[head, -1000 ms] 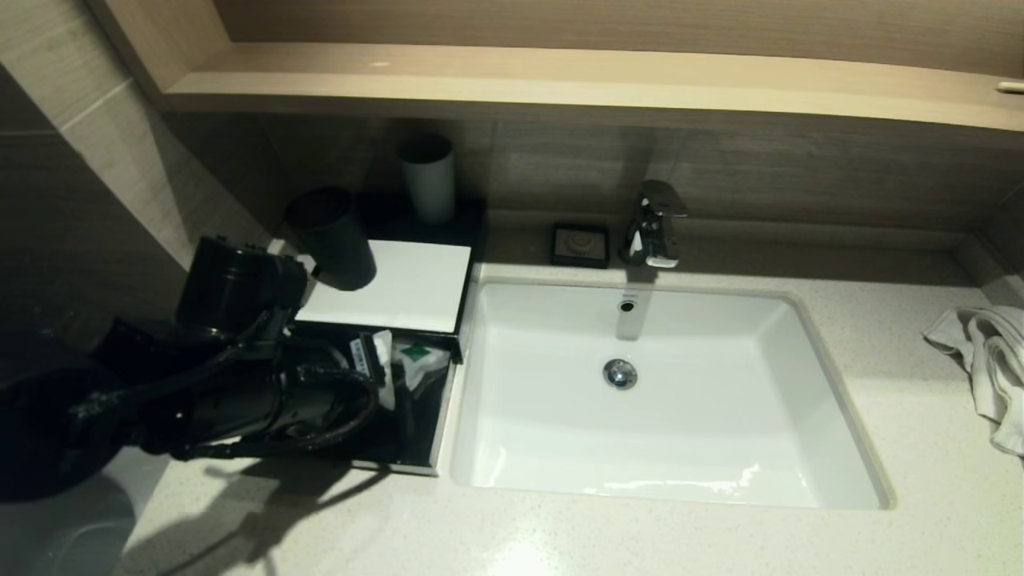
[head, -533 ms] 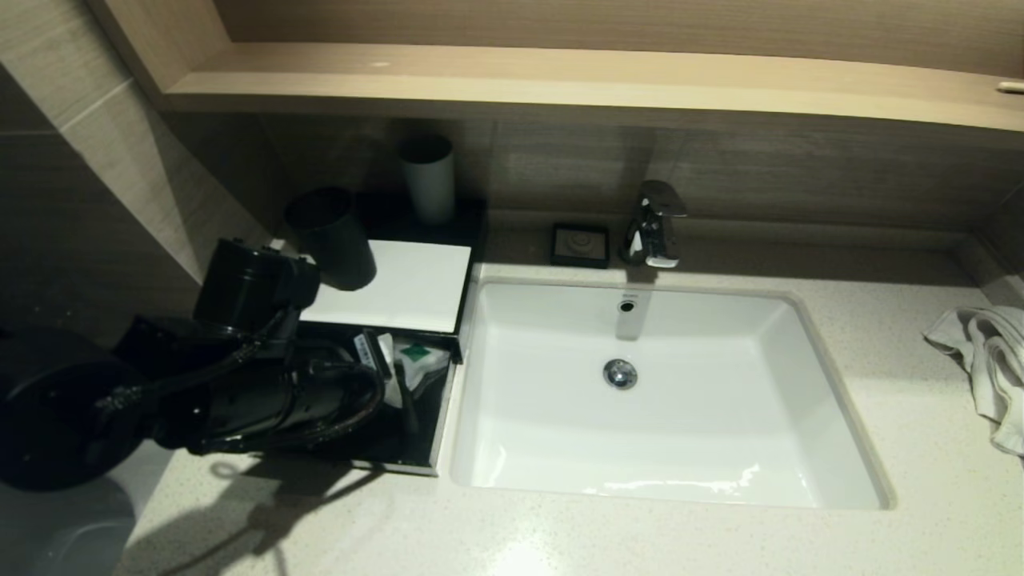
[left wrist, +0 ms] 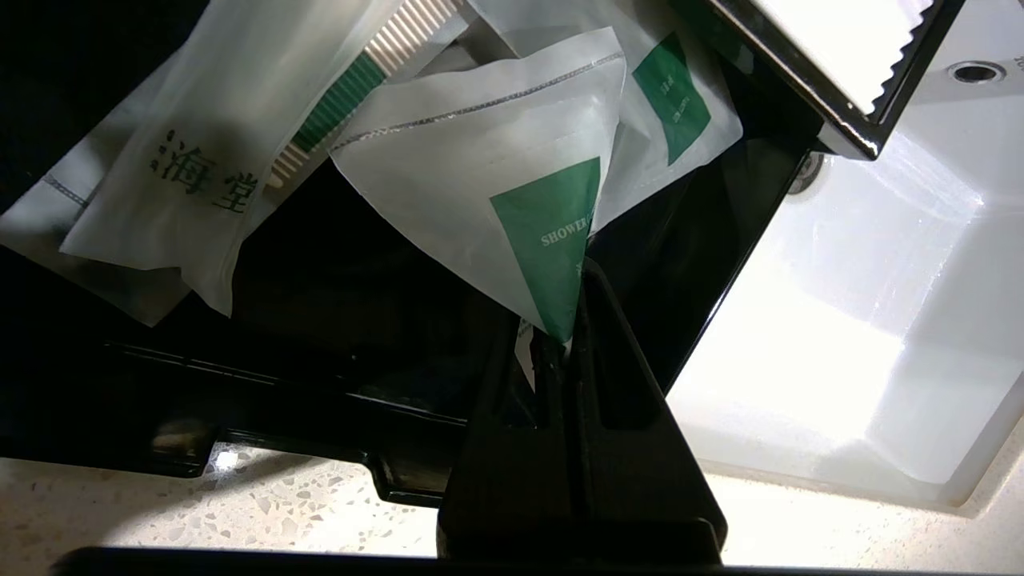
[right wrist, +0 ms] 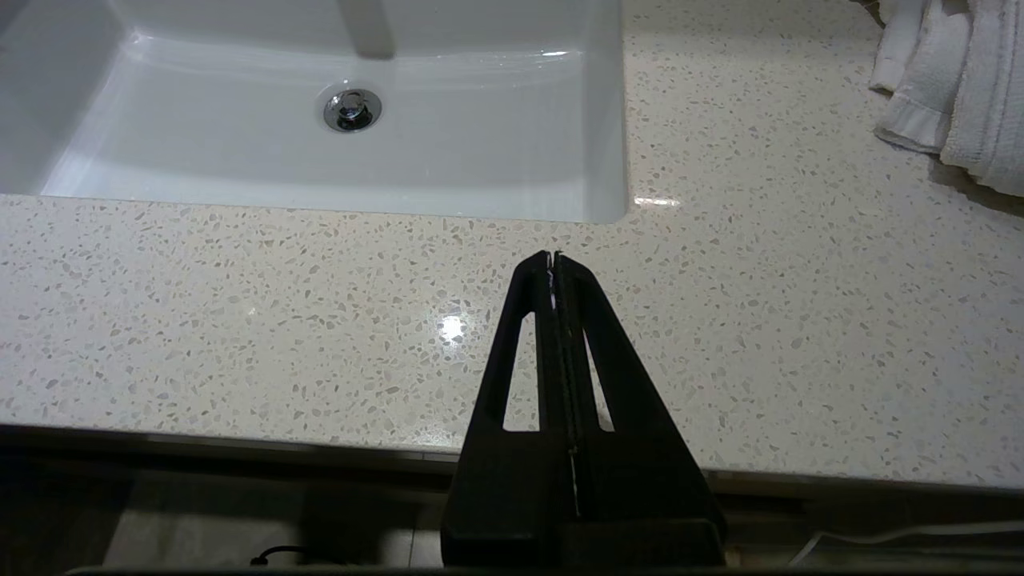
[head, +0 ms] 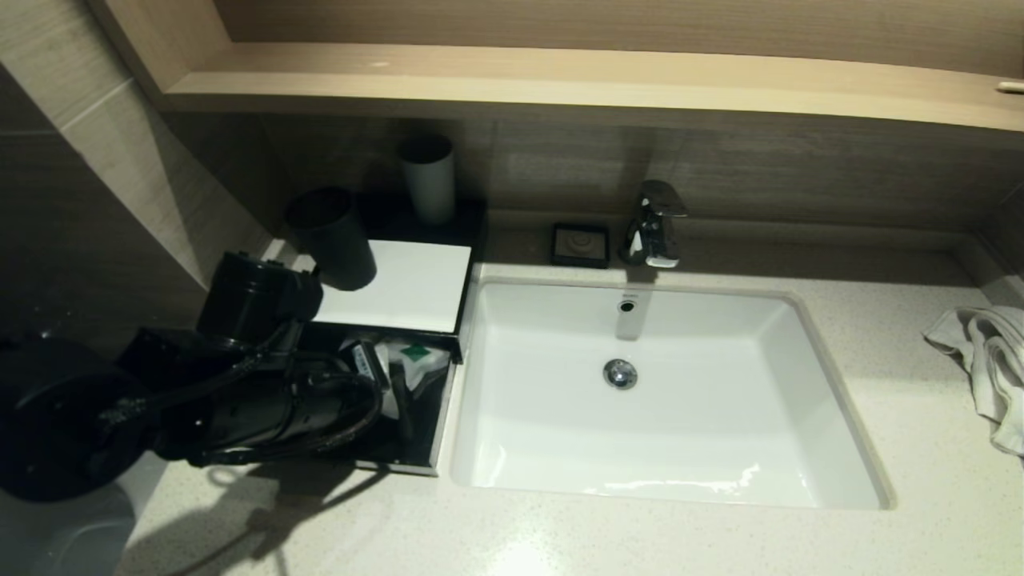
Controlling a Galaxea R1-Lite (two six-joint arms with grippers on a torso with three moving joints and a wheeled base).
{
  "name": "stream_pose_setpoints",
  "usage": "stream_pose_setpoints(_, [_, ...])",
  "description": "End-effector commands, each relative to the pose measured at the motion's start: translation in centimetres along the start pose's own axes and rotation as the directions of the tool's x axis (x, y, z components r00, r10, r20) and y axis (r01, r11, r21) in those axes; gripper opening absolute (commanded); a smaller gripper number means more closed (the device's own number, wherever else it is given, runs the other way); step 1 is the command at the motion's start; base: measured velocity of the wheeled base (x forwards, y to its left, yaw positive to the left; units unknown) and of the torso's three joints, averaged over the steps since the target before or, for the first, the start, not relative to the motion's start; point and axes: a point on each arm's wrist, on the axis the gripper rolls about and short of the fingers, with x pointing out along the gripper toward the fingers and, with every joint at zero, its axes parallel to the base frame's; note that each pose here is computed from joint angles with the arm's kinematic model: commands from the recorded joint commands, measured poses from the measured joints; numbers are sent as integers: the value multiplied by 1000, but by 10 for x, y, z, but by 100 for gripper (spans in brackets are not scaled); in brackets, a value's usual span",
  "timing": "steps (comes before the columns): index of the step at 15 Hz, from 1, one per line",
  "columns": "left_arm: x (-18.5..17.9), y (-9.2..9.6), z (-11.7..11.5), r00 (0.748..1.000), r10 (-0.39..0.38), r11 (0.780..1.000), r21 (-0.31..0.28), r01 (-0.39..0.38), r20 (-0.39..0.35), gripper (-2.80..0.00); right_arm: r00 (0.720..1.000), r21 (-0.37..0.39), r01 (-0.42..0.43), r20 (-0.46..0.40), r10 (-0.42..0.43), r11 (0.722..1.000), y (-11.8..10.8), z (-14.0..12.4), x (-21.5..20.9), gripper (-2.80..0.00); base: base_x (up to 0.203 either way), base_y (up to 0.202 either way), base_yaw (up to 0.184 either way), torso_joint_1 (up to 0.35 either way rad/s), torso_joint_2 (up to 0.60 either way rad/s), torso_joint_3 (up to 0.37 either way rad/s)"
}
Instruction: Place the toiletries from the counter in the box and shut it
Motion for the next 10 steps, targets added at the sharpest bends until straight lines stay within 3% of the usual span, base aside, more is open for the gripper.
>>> stream_pose_setpoints(1, [2, 1, -1, 1000, 5, 1000, -4, -5, -5, -280, 1000, -1, -1, 0, 1, 1000, 0, 0, 0, -280, 0, 0, 0, 0, 0, 0])
stream_pose_setpoints(4, [4, 1, -2, 1000, 10, 1000, -8, -10, -10, -280, 1000, -1, -1, 0, 1, 1000, 0, 0, 0, -280, 0, 0, 0, 0, 0, 0])
stream_pose_setpoints(5, [4, 1, -2, 1000, 11, 1000, -16, -11, -11, 0, 1000, -1, 0, 0, 0, 1000, 0, 0, 0, -280, 0, 0, 0, 0, 0, 0])
stream_pose_setpoints(10, [1, 2, -2, 1000, 8, 1000, -17, -8, -8, 0, 1000, -1, -1, 0, 1, 1000, 0, 0, 0, -280, 0, 0, 0, 0, 0, 0])
